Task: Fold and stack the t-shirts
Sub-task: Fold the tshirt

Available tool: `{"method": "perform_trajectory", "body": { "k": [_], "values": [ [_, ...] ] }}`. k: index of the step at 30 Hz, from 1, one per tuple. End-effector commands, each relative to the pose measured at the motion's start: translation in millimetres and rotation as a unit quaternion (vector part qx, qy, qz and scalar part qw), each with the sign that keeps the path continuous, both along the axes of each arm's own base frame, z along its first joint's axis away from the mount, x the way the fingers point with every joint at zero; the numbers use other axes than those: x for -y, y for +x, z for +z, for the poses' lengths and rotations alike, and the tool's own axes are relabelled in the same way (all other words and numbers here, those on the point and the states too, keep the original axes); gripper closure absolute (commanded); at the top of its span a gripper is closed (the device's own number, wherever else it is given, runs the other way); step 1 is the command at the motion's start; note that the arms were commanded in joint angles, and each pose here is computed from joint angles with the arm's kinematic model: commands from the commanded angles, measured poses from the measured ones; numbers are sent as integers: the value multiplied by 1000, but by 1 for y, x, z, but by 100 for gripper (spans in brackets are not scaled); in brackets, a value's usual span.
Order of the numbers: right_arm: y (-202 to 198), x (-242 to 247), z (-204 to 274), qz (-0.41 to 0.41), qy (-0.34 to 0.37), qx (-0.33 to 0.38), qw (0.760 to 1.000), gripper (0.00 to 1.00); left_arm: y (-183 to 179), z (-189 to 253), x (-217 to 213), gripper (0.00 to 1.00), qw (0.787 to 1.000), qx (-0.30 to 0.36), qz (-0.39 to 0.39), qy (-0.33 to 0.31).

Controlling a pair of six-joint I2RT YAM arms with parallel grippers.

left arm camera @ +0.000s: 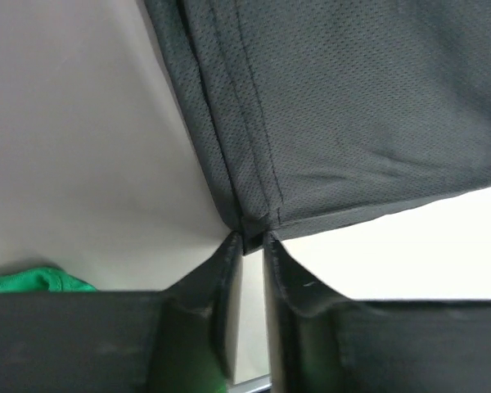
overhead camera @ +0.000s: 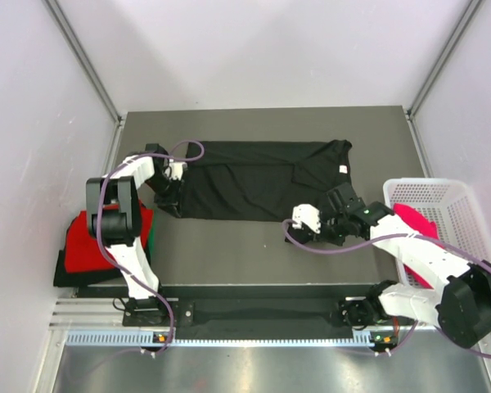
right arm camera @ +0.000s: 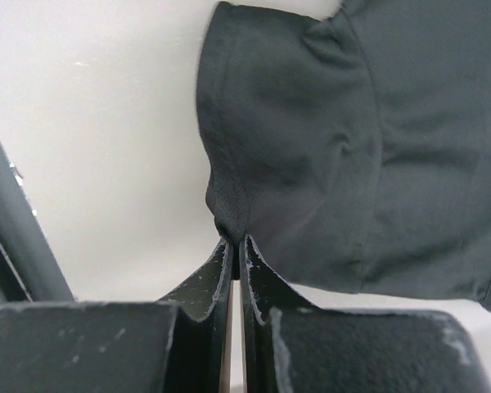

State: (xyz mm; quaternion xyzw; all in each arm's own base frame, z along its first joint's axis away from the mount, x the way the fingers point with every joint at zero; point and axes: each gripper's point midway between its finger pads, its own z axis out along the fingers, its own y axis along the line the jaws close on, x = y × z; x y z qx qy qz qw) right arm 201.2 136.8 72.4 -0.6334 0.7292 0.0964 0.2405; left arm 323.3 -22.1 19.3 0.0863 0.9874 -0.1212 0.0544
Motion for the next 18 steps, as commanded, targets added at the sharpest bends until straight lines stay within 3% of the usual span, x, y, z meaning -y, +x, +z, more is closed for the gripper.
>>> {"method": "perform_trajectory", "body": {
  "k": [1, 2, 3, 4, 9, 18],
  "values": [
    [14, -1, 11, -24, 29, 17, 999, 100, 4, -1, 6, 81, 1000, -2, -8, -14],
    [15, 0, 13, -27, 34, 18, 999, 100, 3, 0, 7, 85, 1000, -2, -9, -16],
    [18, 4, 15, -39, 37, 20, 998, 100, 3, 0, 7, 97, 1000, -2, -9, -19],
    [20, 7, 16, -45, 39, 20, 998, 100, 3, 4, 10, 100, 1000, 2, -11, -27],
    [37, 19, 34, -90, 60, 38, 993, 100, 8, 23, 15, 100, 999, 22, -20, -44],
    [99, 53, 100, -185, 66, 118, 973, 100, 45, 100, 9, 100, 991, 131, -27, -23]
  ]
}}
